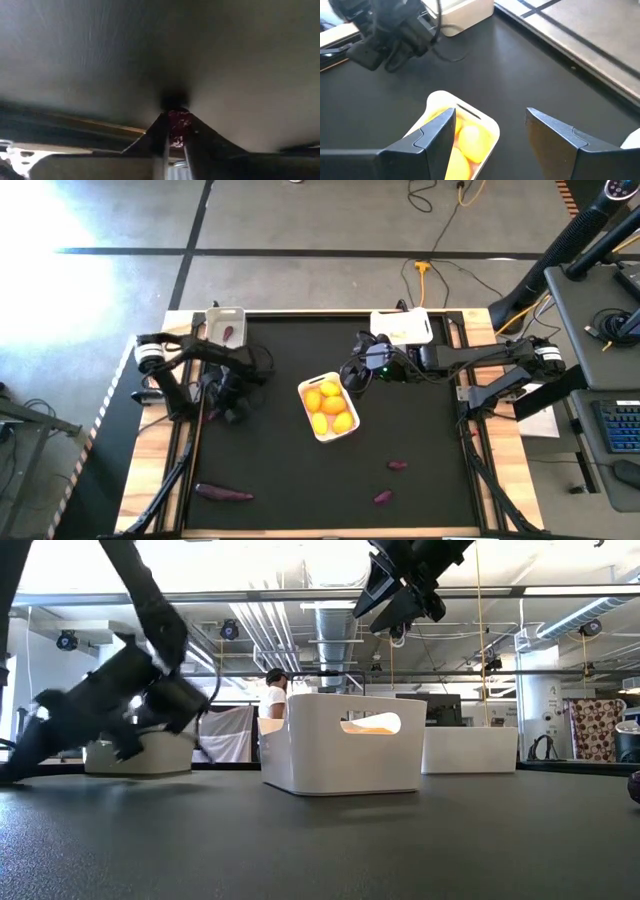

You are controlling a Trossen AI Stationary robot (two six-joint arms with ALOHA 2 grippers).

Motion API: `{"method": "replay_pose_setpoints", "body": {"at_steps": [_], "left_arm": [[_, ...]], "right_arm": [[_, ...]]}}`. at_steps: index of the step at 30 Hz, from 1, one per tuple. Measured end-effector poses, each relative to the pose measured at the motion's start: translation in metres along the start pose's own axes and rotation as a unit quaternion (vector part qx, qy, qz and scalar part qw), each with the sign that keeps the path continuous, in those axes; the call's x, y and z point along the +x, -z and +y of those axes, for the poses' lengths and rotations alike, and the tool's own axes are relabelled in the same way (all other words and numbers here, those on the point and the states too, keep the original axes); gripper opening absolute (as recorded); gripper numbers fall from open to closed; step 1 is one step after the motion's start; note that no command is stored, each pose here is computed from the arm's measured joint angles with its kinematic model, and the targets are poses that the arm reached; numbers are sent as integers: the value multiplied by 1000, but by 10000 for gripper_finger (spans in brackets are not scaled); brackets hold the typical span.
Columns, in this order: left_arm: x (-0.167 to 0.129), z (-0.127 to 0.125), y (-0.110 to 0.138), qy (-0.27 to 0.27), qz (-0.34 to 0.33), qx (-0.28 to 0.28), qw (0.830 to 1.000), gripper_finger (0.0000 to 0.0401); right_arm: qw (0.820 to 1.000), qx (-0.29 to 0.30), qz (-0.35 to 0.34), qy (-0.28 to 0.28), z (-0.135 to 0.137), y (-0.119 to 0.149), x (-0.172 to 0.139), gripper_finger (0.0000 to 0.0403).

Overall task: Sort produce into baskets
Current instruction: Put the eggplant into the gray bin

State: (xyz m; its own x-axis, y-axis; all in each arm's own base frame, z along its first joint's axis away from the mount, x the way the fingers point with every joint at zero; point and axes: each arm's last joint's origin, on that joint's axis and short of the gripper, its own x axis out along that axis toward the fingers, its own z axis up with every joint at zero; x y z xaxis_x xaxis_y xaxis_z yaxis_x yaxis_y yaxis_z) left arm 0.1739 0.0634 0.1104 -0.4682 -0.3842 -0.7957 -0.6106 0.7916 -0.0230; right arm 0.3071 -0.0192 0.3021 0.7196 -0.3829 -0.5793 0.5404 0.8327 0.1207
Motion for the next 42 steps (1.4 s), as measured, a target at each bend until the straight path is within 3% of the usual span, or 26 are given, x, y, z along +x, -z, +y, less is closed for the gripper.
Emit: {"method": "replay_pose_setpoints", "body": {"at_steps": [6, 10, 14, 17, 23, 28, 36, 42], "left_arm": [[-70, -10, 16, 30, -133, 30, 990, 21], [-131, -11, 38, 7, -268, 46, 962, 27], [-176, 11, 50, -58, -368, -19, 928, 28], [-194, 43, 47, -68, -386, -86, 916, 28], [-190, 115, 24, -55, -383, -206, 899, 28], [-163, 152, 5, -62, -326, -265, 905, 29], [-133, 168, -27, -59, -280, -260, 922, 39], [-123, 169, -39, -50, -256, -245, 934, 92]], "right_arm": [[1000, 11, 9, -6, 1, 2, 0, 228], [1000, 24, 16, -3, 0, 3, -1, 228], [999, 41, 16, -2, 0, 3, -1, 228], [998, 55, 17, -5, 2, 4, -1, 228], [995, 82, 37, -41, 15, 11, -6, 228], [992, 89, 73, -53, 32, 26, -17, 228], [986, 112, 112, -51, 53, 49, -34, 228], [983, 132, 116, -54, 57, 52, -38, 228]]}}
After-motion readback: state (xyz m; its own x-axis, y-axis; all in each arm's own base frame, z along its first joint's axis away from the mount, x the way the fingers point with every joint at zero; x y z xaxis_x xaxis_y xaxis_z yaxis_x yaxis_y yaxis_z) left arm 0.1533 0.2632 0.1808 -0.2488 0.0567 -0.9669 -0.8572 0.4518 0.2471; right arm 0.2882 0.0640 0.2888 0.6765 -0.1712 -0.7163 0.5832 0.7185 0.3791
